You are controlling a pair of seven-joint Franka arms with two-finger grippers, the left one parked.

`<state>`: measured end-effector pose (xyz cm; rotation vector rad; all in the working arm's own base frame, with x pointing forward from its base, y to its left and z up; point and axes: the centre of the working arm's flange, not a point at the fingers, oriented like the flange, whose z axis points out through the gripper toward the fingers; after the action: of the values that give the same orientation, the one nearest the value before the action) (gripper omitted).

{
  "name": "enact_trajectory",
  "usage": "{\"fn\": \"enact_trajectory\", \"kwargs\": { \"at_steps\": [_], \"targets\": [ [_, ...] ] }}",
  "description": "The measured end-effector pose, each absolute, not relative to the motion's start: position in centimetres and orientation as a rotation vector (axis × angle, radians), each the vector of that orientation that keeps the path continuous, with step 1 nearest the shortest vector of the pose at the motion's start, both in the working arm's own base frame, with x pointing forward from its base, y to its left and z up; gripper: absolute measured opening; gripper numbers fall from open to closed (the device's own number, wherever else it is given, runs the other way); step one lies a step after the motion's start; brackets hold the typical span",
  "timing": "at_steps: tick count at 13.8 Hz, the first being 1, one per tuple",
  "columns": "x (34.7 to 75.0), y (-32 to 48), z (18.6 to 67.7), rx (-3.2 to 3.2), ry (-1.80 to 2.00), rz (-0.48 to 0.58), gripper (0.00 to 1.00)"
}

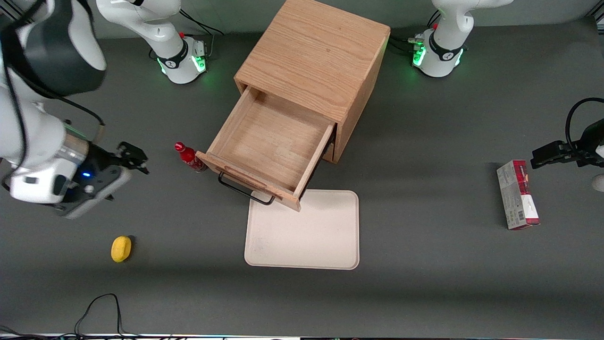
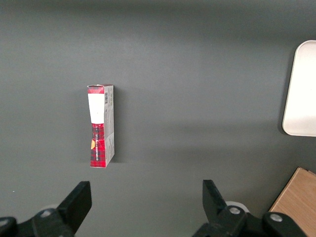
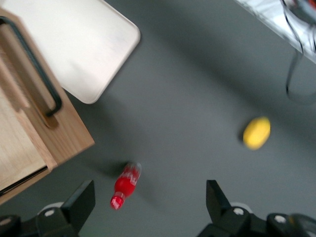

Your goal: Open upper drawer

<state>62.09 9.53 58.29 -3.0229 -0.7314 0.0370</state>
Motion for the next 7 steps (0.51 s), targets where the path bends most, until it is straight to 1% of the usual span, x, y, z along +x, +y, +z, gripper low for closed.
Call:
{"fn": "enact_trajectory", "kwargs": {
  "at_steps": [3, 7],
  "targets": [
    [56.6, 6.4, 58.2, -3.090, -0.317, 0.085, 1.00],
    [49.9, 2.8, 60.3, -3.093, -0.122, 0.049, 1.00]
  ]
}}
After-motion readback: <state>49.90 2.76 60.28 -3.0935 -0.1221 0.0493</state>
